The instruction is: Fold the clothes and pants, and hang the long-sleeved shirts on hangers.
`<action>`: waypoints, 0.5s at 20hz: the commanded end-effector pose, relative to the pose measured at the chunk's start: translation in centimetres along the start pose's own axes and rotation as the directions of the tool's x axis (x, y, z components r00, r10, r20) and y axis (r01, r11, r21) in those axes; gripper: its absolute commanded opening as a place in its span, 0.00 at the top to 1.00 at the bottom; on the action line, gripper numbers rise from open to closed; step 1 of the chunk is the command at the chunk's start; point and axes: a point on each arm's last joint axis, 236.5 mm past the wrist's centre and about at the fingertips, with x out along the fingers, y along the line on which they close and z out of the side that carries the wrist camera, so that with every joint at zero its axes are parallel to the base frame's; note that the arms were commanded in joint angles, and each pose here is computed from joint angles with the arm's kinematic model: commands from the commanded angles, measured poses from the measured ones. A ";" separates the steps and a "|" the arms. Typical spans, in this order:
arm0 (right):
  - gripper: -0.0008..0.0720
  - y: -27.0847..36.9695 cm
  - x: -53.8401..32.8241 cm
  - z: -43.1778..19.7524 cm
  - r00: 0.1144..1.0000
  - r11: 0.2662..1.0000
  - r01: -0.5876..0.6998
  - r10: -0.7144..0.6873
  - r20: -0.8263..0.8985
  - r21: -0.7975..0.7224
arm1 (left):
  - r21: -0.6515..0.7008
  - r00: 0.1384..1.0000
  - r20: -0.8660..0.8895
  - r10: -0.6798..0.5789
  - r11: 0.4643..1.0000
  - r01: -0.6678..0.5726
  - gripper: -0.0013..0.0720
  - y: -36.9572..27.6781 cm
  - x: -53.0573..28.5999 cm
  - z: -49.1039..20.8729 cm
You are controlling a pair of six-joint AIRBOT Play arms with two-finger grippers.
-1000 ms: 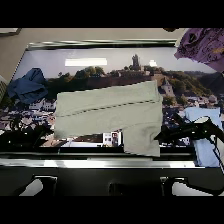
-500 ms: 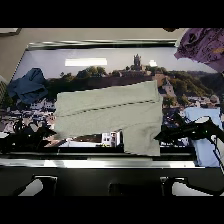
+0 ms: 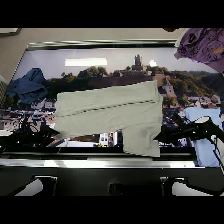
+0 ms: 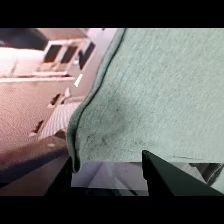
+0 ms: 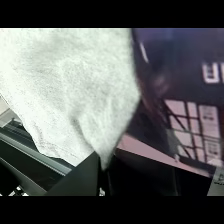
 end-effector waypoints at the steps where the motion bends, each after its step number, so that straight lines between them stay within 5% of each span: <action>1: 0.94 0.1 0.0 -0.4 1.000 1.000 -0.005 0.005 -0.015 -0.005 | 0.009 0.999 0.017 0.034 0.999 -0.034 0.29 0.9 0.4 0.6; 3: 0.94 0.1 0.0 -0.3 1.000 1.000 -0.005 0.005 -0.014 -0.006 | 0.006 0.999 0.013 0.038 0.999 -0.038 0.30 1.1 0.5 0.5; 7: 0.94 0.2 0.0 -0.4 1.000 1.000 -0.007 0.006 -0.019 -0.006 | -0.004 0.999 -0.011 0.048 0.999 -0.048 0.49 1.7 1.0 0.2; 10: 0.94 0.3 0.0 -0.7 1.000 1.000 -0.011 0.011 -0.030 -0.006 | 0.006 0.999 -0.015 0.047 0.999 -0.047 0.96 1.6 1.0 0.2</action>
